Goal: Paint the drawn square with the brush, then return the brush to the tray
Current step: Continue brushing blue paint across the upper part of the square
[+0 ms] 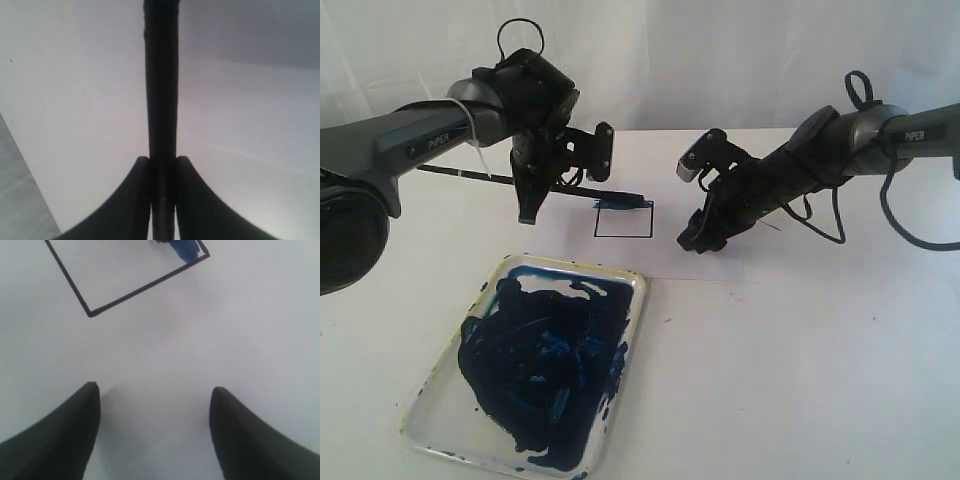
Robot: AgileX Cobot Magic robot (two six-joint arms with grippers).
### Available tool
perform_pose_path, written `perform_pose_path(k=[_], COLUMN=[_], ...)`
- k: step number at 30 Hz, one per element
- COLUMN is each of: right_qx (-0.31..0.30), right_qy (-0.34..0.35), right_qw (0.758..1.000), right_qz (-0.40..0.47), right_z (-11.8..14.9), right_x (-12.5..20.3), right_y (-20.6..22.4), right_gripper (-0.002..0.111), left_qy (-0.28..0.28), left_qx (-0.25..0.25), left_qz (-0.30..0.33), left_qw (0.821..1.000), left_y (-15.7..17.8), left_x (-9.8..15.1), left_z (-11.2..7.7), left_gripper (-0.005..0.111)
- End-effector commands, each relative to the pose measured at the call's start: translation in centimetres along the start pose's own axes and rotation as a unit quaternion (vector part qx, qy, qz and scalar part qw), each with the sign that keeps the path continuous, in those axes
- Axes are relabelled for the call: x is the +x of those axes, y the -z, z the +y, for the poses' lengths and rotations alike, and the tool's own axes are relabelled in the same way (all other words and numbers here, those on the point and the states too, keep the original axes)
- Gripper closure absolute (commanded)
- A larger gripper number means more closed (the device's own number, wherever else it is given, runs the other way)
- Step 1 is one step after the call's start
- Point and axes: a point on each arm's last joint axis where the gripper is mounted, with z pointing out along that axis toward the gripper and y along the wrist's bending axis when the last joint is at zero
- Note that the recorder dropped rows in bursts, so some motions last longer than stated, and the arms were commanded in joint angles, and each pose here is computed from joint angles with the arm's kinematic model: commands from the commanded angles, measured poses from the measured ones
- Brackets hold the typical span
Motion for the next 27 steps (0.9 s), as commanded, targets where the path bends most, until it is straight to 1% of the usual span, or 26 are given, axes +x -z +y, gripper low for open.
perform_pose_path(k=[1,6,13,16,20,27], right_qx=[-0.004,-0.004,-0.003,-0.003,-0.003,-0.003], right_qy=[0.012,0.012,0.011,0.010,0.010,0.010], right_qw=[1.000,1.000,1.000,1.000,1.000,1.000], right_qz=[0.014,0.014,0.014,0.014,0.014,0.014], right_z=[0.05,0.05,0.04,0.04,0.04,0.04], right_x=[0.79,0.79,0.78,0.78,0.78,0.78], right_y=[-0.80,-0.80,-0.80,-0.80,-0.80,-0.80], right_gripper=[0.048,0.048,0.048,0.048,0.048,0.048], left_qy=[0.004,-0.022,-0.018,-0.005,0.003,-0.007], left_qx=[-0.008,-0.002,-0.006,-0.018,-0.019,-0.024], left_qz=[-0.025,-0.009,-0.010,-0.019,-0.018,-0.007], left_qw=[1.000,1.000,1.000,1.000,1.000,1.000], left_y=[-0.58,-0.76,-0.98,-0.97,-0.98,-1.34], left_x=[-0.91,-0.79,-0.79,-0.95,-0.92,-0.83], left_z=[-0.14,-0.36,-0.33,-0.10,-0.08,-0.13], left_gripper=[0.107,0.107,0.107,0.107,0.107,0.107])
